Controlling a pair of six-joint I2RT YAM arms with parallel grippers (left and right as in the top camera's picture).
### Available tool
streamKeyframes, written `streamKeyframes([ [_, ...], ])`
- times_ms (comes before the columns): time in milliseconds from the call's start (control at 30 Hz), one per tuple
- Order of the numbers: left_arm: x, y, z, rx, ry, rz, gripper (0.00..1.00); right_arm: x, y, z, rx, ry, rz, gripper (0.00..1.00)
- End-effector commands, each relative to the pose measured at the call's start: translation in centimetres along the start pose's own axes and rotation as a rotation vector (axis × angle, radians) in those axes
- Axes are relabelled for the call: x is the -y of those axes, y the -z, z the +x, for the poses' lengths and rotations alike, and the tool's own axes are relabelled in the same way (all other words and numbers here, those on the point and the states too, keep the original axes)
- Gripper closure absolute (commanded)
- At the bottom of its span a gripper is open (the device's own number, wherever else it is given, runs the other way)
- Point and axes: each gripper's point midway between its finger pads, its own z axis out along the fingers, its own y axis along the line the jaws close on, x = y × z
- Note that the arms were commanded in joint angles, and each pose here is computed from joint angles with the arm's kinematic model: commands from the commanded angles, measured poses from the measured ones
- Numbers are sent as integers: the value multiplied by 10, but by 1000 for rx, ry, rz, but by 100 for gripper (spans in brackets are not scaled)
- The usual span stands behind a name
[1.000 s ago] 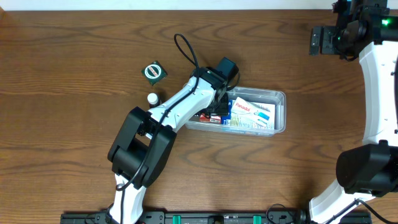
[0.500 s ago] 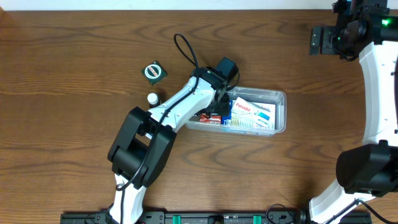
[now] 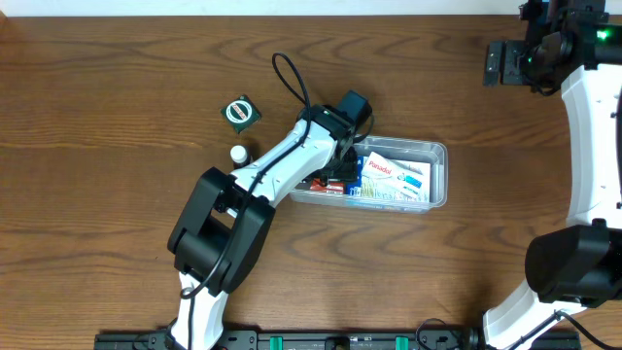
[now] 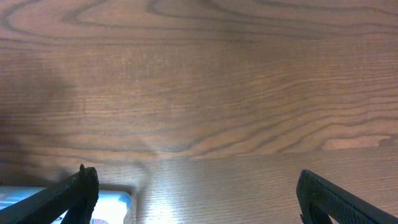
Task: Pack container
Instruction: 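Lower the red box into the container's left end and release, then retract the left gripper toward the green Zam-Buk box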
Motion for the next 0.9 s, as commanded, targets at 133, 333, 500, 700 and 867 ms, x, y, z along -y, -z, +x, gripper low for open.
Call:
streamKeyframes([
  [133,1,75,-17,153,-48,79,26,2,2,-4,12,-12,4,1],
  [333,-4,139,-22,295,-83,146,26,2,2,-4,12,-12,4,1],
  [500,-47,181,-39,450,-69,42,14,2,2,-4,12,-12,4,1],
  [700,-110,198,-87,573,-185,-85,10,2,2,-4,12,-12,4,1],
  [867,-160,187,-132,626,-313,-207,1,2,2,-4,12,-12,4,1],
])
